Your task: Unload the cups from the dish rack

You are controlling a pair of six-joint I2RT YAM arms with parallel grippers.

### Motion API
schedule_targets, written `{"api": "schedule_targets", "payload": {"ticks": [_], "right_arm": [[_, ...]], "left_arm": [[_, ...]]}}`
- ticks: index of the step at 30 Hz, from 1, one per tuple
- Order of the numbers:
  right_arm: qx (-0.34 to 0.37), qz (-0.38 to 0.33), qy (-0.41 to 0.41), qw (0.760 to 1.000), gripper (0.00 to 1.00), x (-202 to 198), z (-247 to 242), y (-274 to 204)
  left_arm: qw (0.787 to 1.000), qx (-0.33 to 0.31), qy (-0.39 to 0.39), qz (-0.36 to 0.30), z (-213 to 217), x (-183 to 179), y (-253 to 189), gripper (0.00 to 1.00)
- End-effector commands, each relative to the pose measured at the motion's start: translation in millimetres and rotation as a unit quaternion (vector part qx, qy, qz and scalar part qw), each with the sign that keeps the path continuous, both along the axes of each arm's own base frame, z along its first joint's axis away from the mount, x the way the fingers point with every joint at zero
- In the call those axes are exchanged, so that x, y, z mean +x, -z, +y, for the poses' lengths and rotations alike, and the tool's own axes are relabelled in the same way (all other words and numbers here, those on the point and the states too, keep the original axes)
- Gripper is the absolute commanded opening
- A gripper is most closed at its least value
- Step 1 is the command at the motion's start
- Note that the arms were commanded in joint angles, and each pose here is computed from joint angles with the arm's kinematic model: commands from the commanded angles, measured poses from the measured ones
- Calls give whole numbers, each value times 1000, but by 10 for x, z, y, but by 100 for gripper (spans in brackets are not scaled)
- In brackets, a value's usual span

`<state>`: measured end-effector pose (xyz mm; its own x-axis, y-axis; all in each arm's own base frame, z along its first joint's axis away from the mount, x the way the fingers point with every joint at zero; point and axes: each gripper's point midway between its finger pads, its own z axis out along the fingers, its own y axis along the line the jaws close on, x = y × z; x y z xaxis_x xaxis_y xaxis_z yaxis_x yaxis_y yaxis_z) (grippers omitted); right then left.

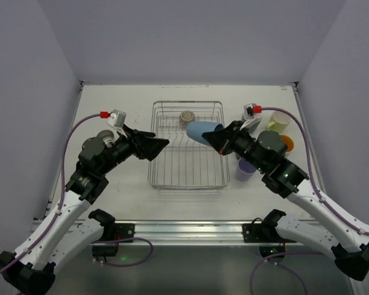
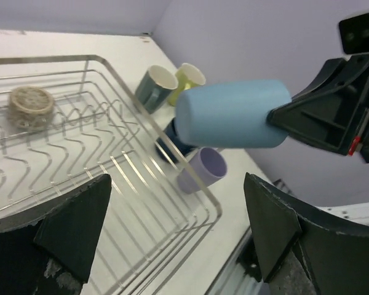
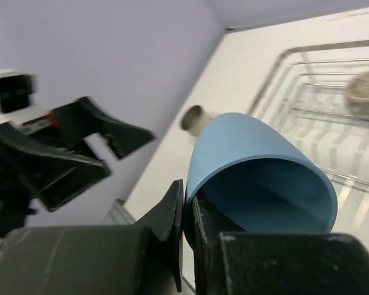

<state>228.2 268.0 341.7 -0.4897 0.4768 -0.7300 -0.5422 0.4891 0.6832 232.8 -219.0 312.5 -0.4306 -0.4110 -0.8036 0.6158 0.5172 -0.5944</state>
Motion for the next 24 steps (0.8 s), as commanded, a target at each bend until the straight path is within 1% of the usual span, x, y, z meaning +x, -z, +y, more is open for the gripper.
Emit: {"api": "schedule_targets", "payload": {"ticks": [1,2,3,4,5,6,7,8,9,10,11,13,15,24], "right_arm": [[-186,39,91,978,0,-10,-647,409],[-208,53,110,970,0,8,-796,472],[-225,63,123,964,0,0,-915,459],[-270,92,126,950,0,-69,-1067,645],[-285,109,142,942,0,-46,-1199,698],[-297,118,150,936,0,-52,-1284,700],[-329,142,152,921,0,-91,-1389,834],[-338,148,160,915,0,-82,-1453,815],[-364,167,156,903,0,-141,-1518,901],[-380,180,160,893,0,-119,-1549,949],[-388,182,160,889,0,-118,-1563,920],[-422,205,168,867,0,-112,-1654,1021],[-438,212,169,857,0,-114,-1695,1034],[-480,241,149,830,0,-31,-1680,1299]], "left_arm": [[992,113,-43,-22,306,-97,126,92],[990,129,-51,-24,358,-104,165,92],[986,147,-60,-43,432,-132,153,93],[982,168,-82,-32,532,-112,253,93],[979,177,-96,-37,599,-117,269,93],[975,194,-105,-34,651,-102,376,93],[971,203,-120,-31,711,-79,435,93],[970,205,-124,-33,732,-85,467,93],[969,211,-125,-28,740,-73,571,93],[969,212,-123,-30,734,-76,603,93],[968,216,-120,-35,731,-73,619,93],[967,224,-119,-33,741,-77,600,93],[967,224,-120,-36,748,-79,599,93],[968,221,-109,-39,729,-127,611,93]]}}
